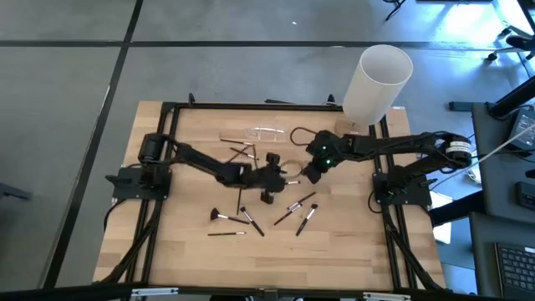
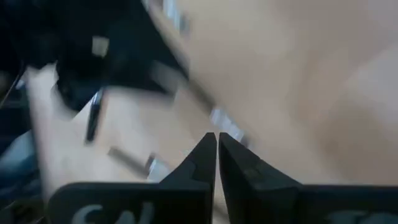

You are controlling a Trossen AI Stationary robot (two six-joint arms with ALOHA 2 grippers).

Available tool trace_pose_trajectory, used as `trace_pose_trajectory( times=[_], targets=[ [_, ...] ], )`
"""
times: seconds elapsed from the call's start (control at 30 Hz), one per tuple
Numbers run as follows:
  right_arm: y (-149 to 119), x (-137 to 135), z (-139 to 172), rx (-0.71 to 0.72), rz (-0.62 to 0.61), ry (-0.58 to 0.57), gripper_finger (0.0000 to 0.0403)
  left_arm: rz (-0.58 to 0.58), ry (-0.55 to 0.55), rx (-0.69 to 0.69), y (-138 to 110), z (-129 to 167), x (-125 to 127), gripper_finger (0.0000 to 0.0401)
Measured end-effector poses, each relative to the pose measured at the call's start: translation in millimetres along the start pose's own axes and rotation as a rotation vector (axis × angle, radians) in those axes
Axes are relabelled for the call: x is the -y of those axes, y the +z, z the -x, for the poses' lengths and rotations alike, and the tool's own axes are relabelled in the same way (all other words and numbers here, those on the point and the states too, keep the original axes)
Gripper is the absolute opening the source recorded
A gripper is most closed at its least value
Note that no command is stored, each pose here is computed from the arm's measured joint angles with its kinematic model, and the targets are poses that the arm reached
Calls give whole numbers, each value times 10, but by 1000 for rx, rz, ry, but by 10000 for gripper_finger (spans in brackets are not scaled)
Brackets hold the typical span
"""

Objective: Pick & Place Makeup Brushes
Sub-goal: Put the eyeshadow brush into the transparent organizer

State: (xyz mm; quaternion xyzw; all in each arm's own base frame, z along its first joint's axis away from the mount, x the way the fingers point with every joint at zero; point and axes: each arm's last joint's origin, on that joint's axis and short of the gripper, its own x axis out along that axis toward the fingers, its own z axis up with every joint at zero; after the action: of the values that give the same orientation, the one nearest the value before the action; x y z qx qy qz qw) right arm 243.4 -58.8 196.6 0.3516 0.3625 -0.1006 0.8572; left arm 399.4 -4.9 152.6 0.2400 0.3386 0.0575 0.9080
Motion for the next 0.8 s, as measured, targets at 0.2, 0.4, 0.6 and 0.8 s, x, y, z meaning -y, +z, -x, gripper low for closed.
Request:
trace_pose_trajectory(
  times=[0.2,0.4,0.6,0.8],
  targets=[
    [279,-284,544,465,251,-212,20,325,-236,59,159,-87,-419,128],
    [358,-429,1098,826,343,-305,20,312,-259,-56,181,-247,-406,127],
    [247,-408,1394,893,352,-314,20,296,-265,-185,162,-445,-363,127],
    [135,-386,1547,922,365,-308,20,292,-285,-256,177,-562,-340,127]
  ],
)
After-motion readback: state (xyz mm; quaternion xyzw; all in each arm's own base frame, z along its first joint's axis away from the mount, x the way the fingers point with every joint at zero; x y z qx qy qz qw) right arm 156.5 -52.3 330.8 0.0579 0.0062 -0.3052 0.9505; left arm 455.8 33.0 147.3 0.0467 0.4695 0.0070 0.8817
